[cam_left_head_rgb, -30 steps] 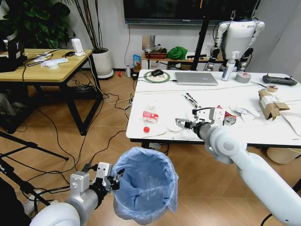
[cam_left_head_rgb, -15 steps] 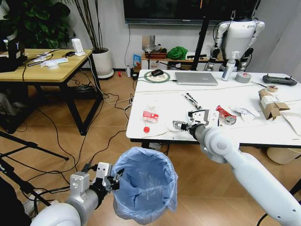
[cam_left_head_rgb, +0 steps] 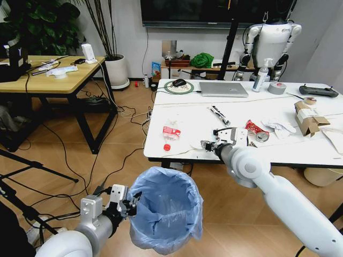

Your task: Pick up the trash bin and place the trash from the table into it.

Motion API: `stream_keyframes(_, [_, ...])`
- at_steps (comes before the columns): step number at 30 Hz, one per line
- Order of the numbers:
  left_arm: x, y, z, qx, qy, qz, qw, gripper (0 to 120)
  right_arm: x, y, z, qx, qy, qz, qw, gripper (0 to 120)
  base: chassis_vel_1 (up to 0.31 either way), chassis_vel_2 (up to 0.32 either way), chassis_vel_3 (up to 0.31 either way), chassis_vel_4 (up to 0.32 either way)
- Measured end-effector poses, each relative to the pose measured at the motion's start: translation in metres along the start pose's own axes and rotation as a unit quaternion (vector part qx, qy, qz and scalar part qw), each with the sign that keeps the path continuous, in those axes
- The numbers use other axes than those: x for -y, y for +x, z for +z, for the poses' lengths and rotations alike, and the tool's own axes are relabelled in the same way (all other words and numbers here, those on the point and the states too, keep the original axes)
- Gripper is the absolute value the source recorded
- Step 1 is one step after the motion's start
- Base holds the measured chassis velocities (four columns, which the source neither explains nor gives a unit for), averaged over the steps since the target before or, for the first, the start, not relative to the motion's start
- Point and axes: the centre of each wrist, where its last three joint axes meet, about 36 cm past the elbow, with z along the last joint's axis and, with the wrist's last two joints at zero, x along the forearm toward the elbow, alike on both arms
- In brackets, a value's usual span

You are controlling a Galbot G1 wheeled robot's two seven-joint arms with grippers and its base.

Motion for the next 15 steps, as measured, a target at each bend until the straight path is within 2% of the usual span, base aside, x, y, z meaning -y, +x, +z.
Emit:
stream_keyframes(3, [0.0,-0.0003,0.0004,-0.001,0.001,0.0,1.0,2,-0.0008,-0.0015,0.0002,0.0,0.0,0.0,1.0,14,0.0,0.0,0.0,0.0])
stream_keyframes(4, [0.0,-0.0003,0.0004,-0.001,0.001,0.0,1.0,2,-0.0008,-0.0015,0.0002,0.0,0.0,0.0,1.0,14,0.0,0.0,0.0,0.0])
stream_keyframes(5, [0.0,-0.0004,0.0005,-0.001,0.001,0.0,1.0,2,-0.0012,-0.0019,0.0007,0.0,0.001,0.0,1.0,8,0.0,0.0,0.0,0.0])
stream_keyframes(8, [-0.0002,-0.0003,0.0003,0.0,0.001,0.0,1.0,2,-0.0016,-0.0024,0.0029,0.0,0.001,0.001,1.0,1,0.0,0.0,0.0,0.0])
stream_keyframes(15, [-0.0007,0.0002,-0.0005,0.001,-0.001,-0.001,1.0,2,-0.0004,-0.0015,0.0052,0.006,0.002,0.001,1.0,0,0.0,0.0,0.0,0.0])
